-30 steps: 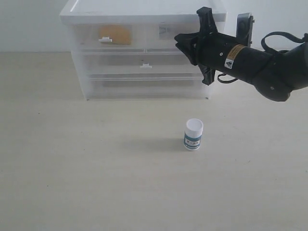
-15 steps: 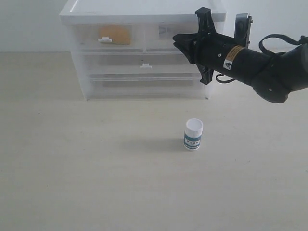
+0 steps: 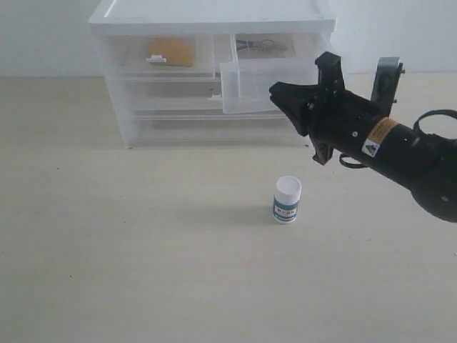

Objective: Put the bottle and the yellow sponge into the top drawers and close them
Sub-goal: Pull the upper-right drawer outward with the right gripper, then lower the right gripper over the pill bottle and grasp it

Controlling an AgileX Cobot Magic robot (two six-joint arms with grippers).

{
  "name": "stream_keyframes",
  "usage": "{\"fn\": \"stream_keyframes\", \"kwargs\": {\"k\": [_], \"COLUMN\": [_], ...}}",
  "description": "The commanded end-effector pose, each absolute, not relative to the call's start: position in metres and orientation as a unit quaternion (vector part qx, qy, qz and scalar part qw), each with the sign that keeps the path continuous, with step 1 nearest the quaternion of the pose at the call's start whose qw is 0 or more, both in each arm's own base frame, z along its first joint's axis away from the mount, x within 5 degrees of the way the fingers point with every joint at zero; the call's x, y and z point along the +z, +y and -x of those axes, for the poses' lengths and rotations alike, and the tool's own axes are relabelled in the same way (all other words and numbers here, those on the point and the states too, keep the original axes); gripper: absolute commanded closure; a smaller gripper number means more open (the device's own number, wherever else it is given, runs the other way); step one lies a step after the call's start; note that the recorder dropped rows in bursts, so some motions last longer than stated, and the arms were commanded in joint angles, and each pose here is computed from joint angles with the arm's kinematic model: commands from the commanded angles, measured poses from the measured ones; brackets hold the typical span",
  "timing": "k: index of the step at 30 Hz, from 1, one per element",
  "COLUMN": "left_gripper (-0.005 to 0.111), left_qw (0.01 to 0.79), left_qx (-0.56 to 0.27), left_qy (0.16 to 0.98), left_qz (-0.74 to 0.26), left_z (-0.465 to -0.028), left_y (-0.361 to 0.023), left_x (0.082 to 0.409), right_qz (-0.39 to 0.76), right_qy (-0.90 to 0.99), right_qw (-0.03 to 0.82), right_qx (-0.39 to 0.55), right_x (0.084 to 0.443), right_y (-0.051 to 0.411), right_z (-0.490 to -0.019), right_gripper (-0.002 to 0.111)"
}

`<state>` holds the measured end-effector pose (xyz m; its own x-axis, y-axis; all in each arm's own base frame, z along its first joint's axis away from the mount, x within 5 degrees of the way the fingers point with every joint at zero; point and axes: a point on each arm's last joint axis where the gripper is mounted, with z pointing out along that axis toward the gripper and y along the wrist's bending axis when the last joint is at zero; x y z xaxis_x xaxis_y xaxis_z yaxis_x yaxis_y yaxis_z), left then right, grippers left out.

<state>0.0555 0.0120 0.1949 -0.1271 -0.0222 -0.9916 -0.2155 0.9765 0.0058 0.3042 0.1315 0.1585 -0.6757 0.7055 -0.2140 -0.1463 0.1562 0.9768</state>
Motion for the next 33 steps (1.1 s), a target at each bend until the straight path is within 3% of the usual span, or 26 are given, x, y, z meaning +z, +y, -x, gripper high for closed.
{"fn": "stream_keyframes", "kwargs": {"k": [1, 4, 6, 7, 12, 16, 19, 22, 33], "left_gripper": [0.103, 0.103, 0.103, 0.103, 0.103, 0.103, 0.103, 0.103, 0.103], "left_qw": [0.655, 0.655, 0.655, 0.655, 0.655, 0.655, 0.655, 0.655, 0.655], "left_qx": [0.067, 0.067, 0.067, 0.067, 0.067, 0.067, 0.067, 0.067, 0.067], "left_qy": [0.748, 0.748, 0.748, 0.748, 0.748, 0.748, 0.748, 0.748, 0.748], "left_qz": [0.084, 0.084, 0.084, 0.084, 0.084, 0.084, 0.084, 0.084, 0.084], "left_z": [-0.056, -0.056, -0.056, -0.056, -0.056, -0.056, -0.056, -0.056, -0.056], "left_y": [0.012, 0.012, 0.012, 0.012, 0.012, 0.012, 0.012, 0.012, 0.012], "left_x": [0.194, 0.194, 0.194, 0.194, 0.194, 0.194, 0.194, 0.194, 0.194], "right_qz": [-0.106, -0.074, -0.05, -0.003, 0.128, 0.178, 0.25, 0.232, 0.275], "right_qy": [0.708, 0.715, 0.736, 0.744, 0.759, 0.768, 0.792, 0.837, 0.808], "right_qw": [0.338, 0.34, 0.346, 0.341, 0.344, 0.36, 0.422, 0.445, 0.467], "right_qx": [0.611, 0.607, 0.58, 0.575, 0.538, 0.499, 0.365, 0.22, 0.231], "right_x": [0.165, 0.17, 0.167, 0.167, 0.175, 0.173, 0.174, 0.172, 0.123], "right_y": [0.134, 0.136, 0.136, 0.139, 0.141, 0.135, 0.117, 0.095, 0.108], "right_z": [-0.272, -0.268, -0.266, -0.26, -0.241, -0.221, -0.202, -0.21, -0.233], "right_gripper": [0.108, 0.094, 0.08, 0.064, 0.038, 0.038, 0.038, 0.038, 0.038]}}
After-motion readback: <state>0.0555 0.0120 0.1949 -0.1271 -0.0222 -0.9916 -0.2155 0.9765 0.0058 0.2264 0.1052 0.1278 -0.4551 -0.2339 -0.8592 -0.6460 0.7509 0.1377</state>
